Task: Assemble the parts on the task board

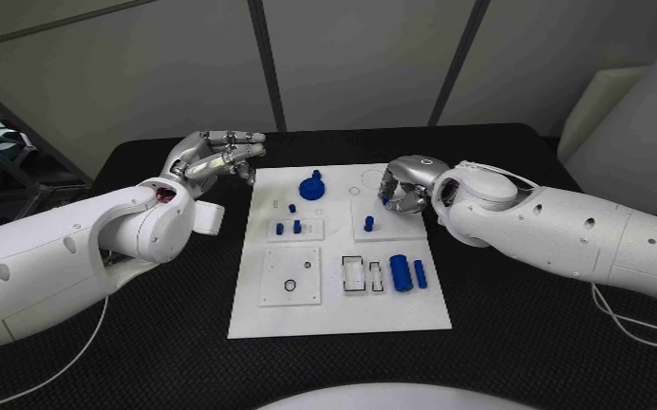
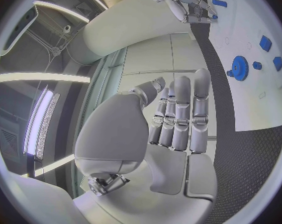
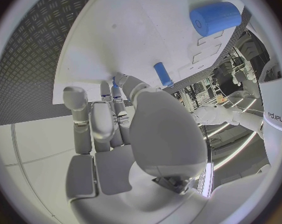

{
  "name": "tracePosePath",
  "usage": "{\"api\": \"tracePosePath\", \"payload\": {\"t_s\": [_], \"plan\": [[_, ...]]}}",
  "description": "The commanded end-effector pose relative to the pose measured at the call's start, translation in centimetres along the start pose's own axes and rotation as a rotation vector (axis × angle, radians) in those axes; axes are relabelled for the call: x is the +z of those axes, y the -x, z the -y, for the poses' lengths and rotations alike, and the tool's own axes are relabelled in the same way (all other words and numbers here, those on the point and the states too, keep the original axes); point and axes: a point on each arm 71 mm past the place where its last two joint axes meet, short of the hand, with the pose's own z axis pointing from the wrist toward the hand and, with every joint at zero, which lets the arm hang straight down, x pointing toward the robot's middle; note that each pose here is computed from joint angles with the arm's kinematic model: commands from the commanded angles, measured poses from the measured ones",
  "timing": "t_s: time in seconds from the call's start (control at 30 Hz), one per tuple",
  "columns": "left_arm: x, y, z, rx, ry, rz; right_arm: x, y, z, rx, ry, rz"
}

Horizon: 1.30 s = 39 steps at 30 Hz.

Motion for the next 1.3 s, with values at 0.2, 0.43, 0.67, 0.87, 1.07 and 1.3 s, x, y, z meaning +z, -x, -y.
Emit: {"api": "tracePosePath", "payload": {"t_s": [0.2, 0.43, 0.67, 0.87, 1.07, 1.3], "plan": [[0.0, -0.14, 0.21, -0.022, -0.016, -0.009, 0.1, -0.7, -0.2, -0.022, 0.005, -0.041], [0.04, -0.11, 0.16, -0.021, -0.013, -0.006, 0.0, -0.9, -0.5, -0.03, 0.009, -0.04], [0.09, 0.04, 0.11, -0.018, -0.011, 0.001, -0.1, -0.8, -0.9, -0.034, 0.014, -0.024], [0.15, 0.08, 0.07, -0.018, -0.009, 0.003, -0.3, -0.5, -0.9, -0.03, 0.012, 0.015], [0.24, 0.29, -0.01, -0.015, -0.007, 0.009, -0.8, 0.0, -1.0, -0.02, 0.015, 0.056], [0.33, 0.47, -0.1, -0.014, -0.004, 0.014, -2.0, 0.6, -1.8, -0.005, 0.041, 0.088]]}}
